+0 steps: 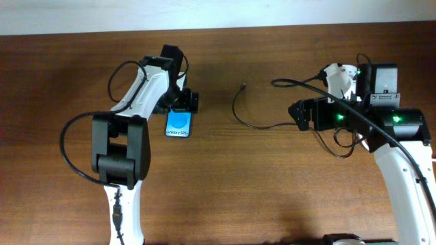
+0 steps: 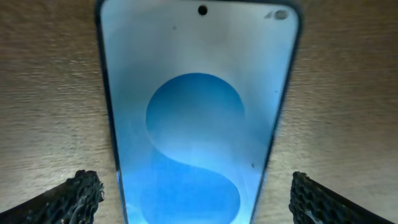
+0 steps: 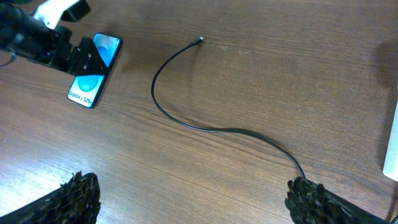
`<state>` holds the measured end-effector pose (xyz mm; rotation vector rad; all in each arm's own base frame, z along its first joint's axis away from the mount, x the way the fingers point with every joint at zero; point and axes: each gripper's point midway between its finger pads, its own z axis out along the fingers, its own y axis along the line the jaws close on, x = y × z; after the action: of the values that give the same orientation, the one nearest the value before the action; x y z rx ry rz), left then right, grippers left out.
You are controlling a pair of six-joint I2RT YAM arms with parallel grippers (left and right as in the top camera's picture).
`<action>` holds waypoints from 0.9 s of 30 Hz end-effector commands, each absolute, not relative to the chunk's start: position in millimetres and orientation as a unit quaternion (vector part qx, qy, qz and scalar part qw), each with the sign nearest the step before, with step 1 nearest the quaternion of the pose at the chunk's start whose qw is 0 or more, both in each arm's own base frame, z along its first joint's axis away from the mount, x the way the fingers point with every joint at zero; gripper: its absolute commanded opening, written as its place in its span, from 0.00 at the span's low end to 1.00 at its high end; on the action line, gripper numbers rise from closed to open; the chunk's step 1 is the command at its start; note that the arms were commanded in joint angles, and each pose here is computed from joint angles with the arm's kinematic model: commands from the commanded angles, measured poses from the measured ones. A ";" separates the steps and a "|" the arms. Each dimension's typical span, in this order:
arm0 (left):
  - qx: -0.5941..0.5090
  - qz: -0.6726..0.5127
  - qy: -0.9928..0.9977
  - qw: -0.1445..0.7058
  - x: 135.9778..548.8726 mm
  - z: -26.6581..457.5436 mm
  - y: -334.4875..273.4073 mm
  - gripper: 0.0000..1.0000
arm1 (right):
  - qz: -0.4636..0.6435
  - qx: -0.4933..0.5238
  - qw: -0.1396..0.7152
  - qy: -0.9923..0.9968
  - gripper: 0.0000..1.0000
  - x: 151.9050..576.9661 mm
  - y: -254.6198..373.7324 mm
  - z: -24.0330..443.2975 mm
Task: Plug charger to phone and switch on socket
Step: 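Lower the left gripper and grasp the blue phone by its top edge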
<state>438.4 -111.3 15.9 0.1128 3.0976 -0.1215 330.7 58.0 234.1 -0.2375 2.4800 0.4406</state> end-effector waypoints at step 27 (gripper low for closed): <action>0.057 -0.017 0.998 -0.009 428.5 -19.6 -129.3 0.73 | 0.166 -0.090 0.303 0.934 0.98 332.0 56.4 239.1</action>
<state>436.5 -121.3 1.6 0.1678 3.1034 -0.0196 328.3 58.0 231.0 -0.2347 2.4978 0.4445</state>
